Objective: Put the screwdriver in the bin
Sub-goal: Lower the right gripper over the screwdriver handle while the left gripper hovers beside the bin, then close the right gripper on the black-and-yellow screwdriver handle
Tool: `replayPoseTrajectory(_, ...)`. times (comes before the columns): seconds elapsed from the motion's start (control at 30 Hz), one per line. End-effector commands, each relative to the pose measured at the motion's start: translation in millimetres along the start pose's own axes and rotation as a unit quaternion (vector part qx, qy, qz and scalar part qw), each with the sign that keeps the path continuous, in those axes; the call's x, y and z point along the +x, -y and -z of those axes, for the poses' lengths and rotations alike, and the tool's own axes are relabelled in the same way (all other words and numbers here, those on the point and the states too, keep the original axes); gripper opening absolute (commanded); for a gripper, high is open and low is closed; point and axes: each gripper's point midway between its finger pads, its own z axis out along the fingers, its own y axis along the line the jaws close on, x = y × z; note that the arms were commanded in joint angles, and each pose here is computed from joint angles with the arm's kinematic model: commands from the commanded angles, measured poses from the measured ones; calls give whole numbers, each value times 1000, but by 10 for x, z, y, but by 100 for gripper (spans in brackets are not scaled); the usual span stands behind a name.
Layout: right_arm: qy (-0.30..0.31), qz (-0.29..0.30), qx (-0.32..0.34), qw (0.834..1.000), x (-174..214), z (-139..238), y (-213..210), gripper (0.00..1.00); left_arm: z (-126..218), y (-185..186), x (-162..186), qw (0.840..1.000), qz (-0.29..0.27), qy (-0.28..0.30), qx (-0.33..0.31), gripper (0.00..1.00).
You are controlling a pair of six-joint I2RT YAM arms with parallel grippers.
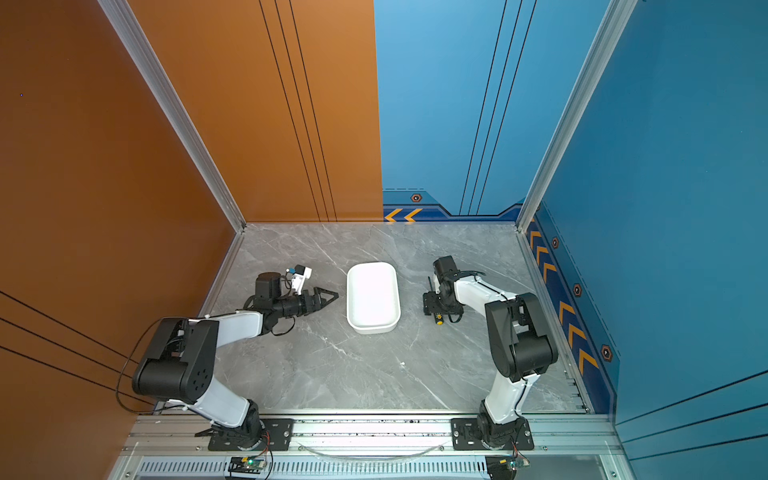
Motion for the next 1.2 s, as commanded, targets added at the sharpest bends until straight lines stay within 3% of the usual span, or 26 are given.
replayPoseTrajectory(0.0, -14, 11, 13, 1000, 1, 5, 8, 74, -24, -23, 97, 1000, 12, -16, 3, 98)
replayPoseTrajectory(0.67, -44, 21, 27, 998, 61, -64, 32, 38, -20, -84, 97, 1000, 19, -16, -5, 98)
replayPoseTrajectory(0.97, -50, 18, 28, 998, 51, -61, 22, 18, -27, -117, 108, 1000, 24, -17, -8, 98)
replayPoseTrajectory(1.1, -47, 6, 16, 999, 30, 5, -23, 0, -24, -125, 96, 1000, 25, -16, -9, 98)
replayPoseTrajectory(1.17, -37, -2, 2, 999, -4, 82, -75, 0, -24, -117, 101, 1000, 25, -17, -8, 98)
